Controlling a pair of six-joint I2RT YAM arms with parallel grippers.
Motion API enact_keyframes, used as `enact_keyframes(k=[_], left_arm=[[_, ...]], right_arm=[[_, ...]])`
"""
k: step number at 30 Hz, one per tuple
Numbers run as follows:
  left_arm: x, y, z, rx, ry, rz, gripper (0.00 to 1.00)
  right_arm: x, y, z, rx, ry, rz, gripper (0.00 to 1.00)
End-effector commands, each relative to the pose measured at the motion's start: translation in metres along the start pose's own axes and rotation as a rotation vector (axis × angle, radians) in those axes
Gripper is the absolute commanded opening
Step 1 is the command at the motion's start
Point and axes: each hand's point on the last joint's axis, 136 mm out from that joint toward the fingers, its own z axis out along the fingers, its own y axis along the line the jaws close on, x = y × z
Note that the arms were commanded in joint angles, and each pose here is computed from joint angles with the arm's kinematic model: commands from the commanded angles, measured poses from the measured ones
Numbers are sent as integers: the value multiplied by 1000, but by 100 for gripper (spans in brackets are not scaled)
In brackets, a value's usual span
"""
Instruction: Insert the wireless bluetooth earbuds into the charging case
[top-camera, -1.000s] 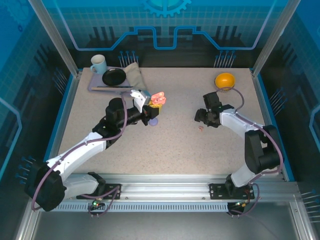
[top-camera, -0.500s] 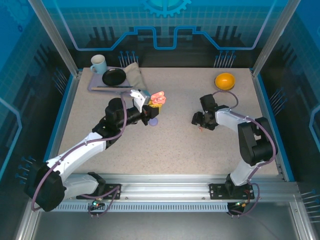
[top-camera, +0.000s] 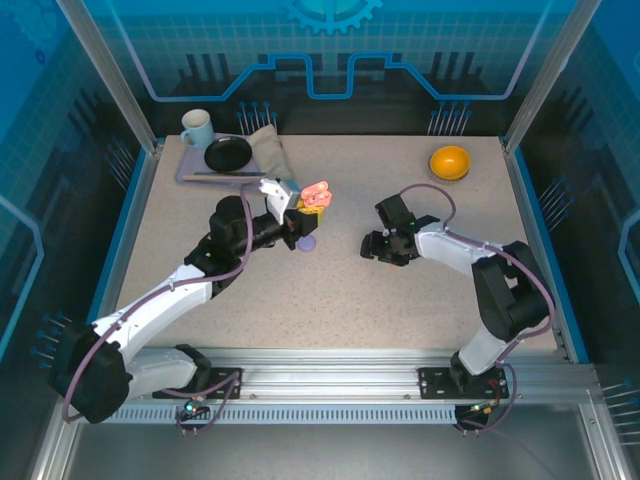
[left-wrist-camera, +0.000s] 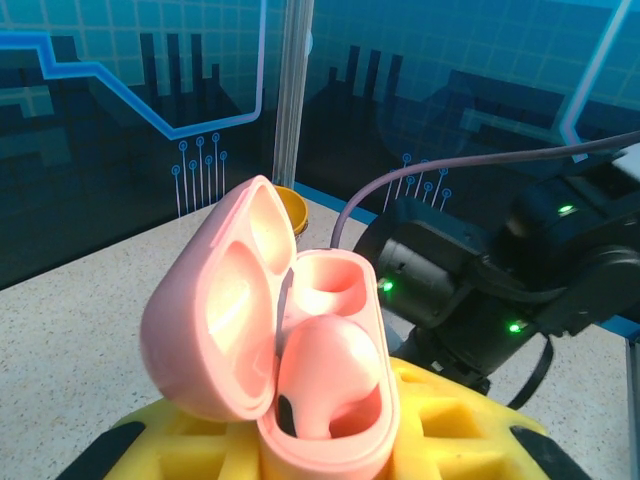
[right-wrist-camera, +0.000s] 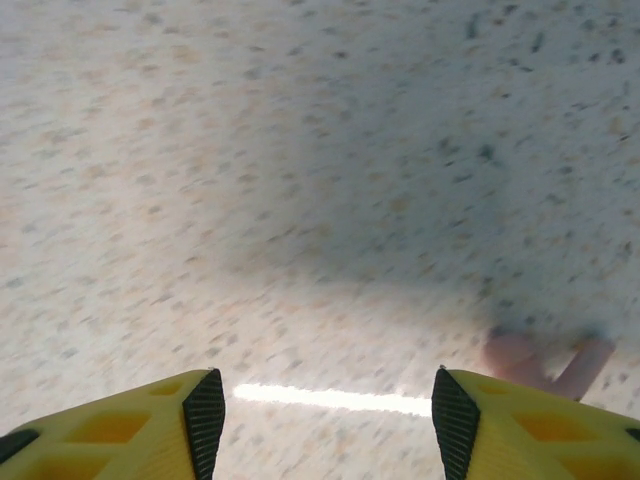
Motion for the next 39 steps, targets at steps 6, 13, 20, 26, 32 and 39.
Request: enact_keyframes(k=[6, 13, 20, 26, 32, 39], left_arm=[[-13, -2, -6, -7, -49, 10, 0], [-15, -2, -8, -14, -52, 22, 0], [-15, -1, -6, -16, -46, 20, 0], [-15, 0, -6, -21, -47, 25, 0], [-14, 0, -5, -21, -46, 26, 0], [-14, 1, -3, -19, -43, 28, 0]], right_arm=[[-5, -25, -27, 85, -32, 40, 62], [10, -40, -16, 119, 13, 74, 62], [20, -44, -2, 117, 47, 102, 63], [27, -47, 9, 116, 72, 123, 63], [24, -47, 18, 115, 62, 128, 62], [-11, -31, 20, 77, 2, 96, 61]])
